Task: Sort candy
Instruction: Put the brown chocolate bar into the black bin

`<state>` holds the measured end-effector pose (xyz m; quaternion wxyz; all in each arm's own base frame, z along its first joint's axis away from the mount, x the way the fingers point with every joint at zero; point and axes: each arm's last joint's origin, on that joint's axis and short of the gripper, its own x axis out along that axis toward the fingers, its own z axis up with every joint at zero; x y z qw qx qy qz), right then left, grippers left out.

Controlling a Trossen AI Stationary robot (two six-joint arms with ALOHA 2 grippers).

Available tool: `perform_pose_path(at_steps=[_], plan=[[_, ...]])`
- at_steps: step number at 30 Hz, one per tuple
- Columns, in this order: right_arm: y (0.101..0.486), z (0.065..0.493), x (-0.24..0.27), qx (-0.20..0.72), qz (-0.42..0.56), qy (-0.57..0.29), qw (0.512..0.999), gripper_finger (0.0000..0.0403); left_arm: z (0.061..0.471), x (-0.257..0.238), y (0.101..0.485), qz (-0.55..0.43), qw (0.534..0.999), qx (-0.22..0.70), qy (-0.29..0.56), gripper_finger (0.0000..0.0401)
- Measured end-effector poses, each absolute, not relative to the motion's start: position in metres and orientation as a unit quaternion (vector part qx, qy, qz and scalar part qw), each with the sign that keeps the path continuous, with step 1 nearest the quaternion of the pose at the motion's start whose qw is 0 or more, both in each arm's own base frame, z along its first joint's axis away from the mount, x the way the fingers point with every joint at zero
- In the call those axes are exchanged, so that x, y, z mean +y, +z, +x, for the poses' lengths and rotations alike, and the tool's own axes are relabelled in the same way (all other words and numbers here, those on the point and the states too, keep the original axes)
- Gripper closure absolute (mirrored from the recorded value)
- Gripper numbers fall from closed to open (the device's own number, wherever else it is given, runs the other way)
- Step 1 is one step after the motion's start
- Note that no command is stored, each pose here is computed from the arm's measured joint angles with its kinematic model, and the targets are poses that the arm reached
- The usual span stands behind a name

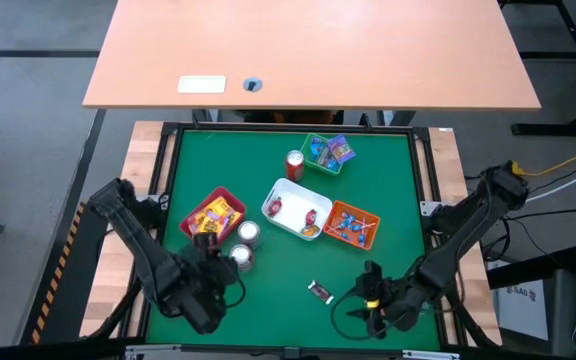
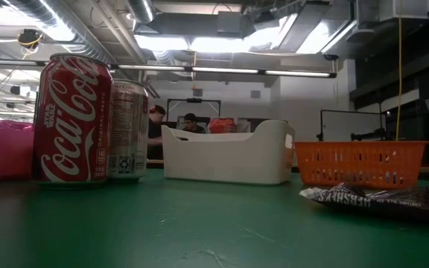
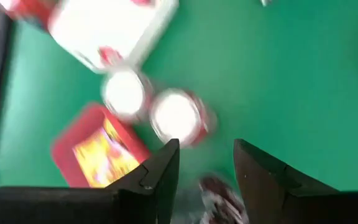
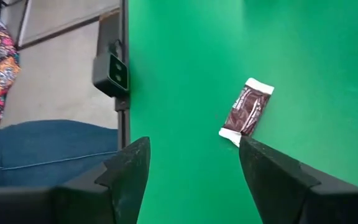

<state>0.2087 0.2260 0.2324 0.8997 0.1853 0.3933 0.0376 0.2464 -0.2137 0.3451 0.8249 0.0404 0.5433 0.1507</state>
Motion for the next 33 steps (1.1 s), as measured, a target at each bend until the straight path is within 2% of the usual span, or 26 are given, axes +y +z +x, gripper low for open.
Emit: perform_pose_path(at_steps=[4, 10, 18, 33], plan=[[0.215, 0.214, 0.232, 0.408, 0.169, 0.027, 0.897, 0.0159, 0.259, -0.203, 0.363, 0.06, 0.847, 0.509, 0.141, 0.0261], [0.202, 0.222, 0.231, 0.414, 0.149, 0.005, 0.898, 0.0159, 0.276, -0.189, 0.368, 0.065, 0.856, 0.496, 0.13, 0.0261], [0.199, 0.232, 0.219, 0.422, 0.144, -0.016, 0.895, 0.0159, 0.292, -0.177, 0.37, 0.029, 0.868, 0.475, 0.142, 0.0261], [0.199, 0.251, 0.197, 0.416, 0.164, -0.057, 0.893, 0.0159, 0.297, -0.177, 0.371, 0.015, 0.875, 0.462, 0.141, 0.0261]])
